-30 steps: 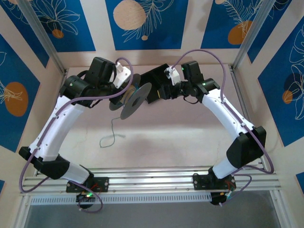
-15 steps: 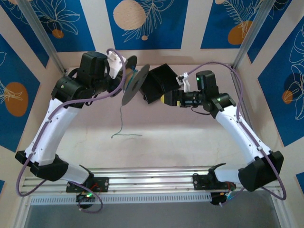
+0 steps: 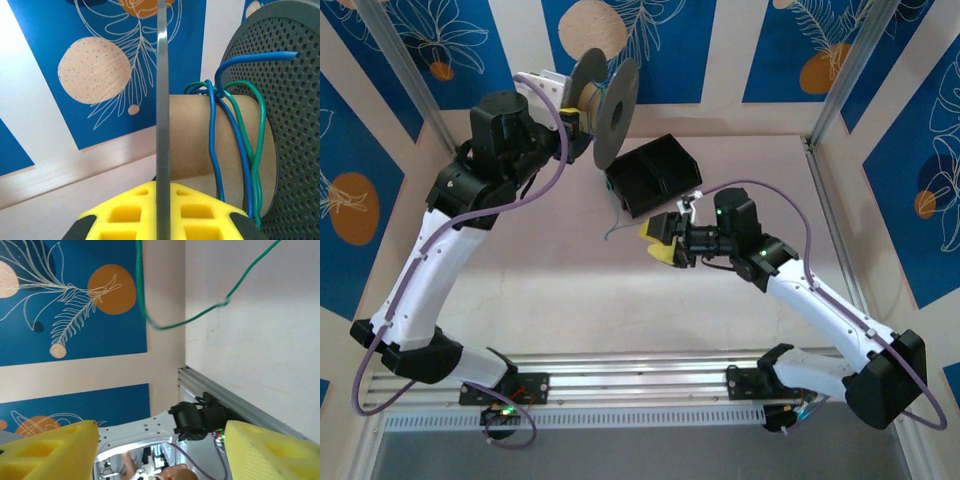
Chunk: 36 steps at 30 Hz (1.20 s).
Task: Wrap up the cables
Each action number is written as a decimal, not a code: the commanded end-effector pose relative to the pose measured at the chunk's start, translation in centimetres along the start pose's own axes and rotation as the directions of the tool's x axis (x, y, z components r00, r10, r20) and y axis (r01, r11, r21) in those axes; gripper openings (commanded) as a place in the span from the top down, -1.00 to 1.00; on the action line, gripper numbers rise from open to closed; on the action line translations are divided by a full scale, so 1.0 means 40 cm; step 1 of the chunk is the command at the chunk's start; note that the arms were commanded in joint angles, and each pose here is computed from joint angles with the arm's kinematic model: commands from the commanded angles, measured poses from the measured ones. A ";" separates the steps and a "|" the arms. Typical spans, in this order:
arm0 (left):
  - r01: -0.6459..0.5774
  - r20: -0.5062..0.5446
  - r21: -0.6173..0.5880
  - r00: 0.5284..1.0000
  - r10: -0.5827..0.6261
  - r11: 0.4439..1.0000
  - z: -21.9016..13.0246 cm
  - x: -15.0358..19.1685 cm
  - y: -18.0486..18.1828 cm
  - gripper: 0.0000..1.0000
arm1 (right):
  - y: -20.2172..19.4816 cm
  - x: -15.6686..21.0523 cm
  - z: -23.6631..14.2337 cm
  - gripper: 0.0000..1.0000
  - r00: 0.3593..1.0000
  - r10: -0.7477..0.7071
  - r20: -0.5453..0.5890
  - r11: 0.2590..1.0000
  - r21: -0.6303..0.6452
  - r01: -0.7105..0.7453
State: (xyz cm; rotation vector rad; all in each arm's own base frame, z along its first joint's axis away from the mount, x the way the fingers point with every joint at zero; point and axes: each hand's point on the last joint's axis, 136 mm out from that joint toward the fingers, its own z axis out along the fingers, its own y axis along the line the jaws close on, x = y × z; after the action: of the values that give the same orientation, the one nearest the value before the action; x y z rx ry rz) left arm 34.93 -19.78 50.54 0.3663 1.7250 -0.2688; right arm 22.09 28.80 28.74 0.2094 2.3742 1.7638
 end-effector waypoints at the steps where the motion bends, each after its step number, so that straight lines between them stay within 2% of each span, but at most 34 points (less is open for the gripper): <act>1: 0.120 0.218 0.003 0.969 -0.118 0.993 -0.040 -0.141 0.012 1.00 | 0.087 -0.013 -0.012 -0.52 0.988 -0.054 0.148 0.996 -0.057 0.063; 3: 0.135 0.226 0.010 0.965 -0.134 0.991 -0.041 -0.147 0.011 1.00 | 0.107 -0.002 -0.014 -0.57 0.943 -0.250 0.218 0.967 0.009 0.254; 5: 0.147 0.226 0.022 0.963 -0.148 0.989 -0.043 -0.149 0.008 1.00 | 0.113 0.010 -0.009 -0.55 0.859 -0.438 0.266 0.899 0.104 0.426; 8: 0.160 0.224 0.033 0.961 -0.164 0.987 -0.046 -0.148 0.005 1.00 | 0.099 -0.003 0.006 -0.37 0.748 -0.600 0.284 0.800 0.196 0.567; 10: 0.169 0.225 0.040 0.959 -0.174 0.985 -0.051 -0.148 0.004 1.00 | 0.085 -0.020 0.020 -0.28 0.686 -0.687 0.241 0.727 0.257 0.637; 13: 0.177 0.222 0.050 0.958 -0.184 0.983 -0.056 -0.144 0.001 1.00 | 0.074 -0.042 0.037 -0.21 0.640 -0.745 0.191 0.664 0.310 0.680; 16: 0.180 0.223 0.054 0.957 -0.187 0.982 -0.063 -0.143 0.002 1.00 | 0.063 -0.066 0.049 -0.11 0.638 -0.754 0.155 0.648 0.330 0.686; 20: 0.190 0.228 0.063 0.953 -0.200 0.980 -0.070 -0.143 0.001 1.00 | 0.064 -0.090 0.062 0.07 0.628 -0.761 0.166 0.645 0.308 0.700; 27: 0.203 0.219 0.079 0.952 -0.216 0.976 -0.073 -0.134 -0.005 1.00 | 0.055 -0.122 0.087 0.06 0.633 -0.752 0.184 0.657 0.292 0.695; 30: 0.205 0.219 0.077 0.951 -0.218 0.976 -0.075 -0.132 -0.003 1.00 | 0.044 -0.122 0.105 0.09 0.655 -0.737 0.169 0.673 0.277 0.686; 34: 0.205 0.218 0.077 0.951 -0.217 0.976 -0.078 -0.130 -0.002 1.00 | 0.023 -0.118 0.119 0.34 0.679 -0.717 0.156 0.693 0.263 0.671; 36: 0.203 0.215 0.076 0.953 -0.215 0.976 -0.078 -0.128 -0.003 1.00 | 0.013 -0.115 0.122 0.37 0.688 -0.710 0.146 0.699 0.262 0.666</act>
State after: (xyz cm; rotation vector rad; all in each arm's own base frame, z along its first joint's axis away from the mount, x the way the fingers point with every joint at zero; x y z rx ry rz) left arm 34.73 -19.88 50.63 0.2373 1.7177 -0.3990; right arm 27.76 32.12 27.41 -0.3894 2.0645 1.0337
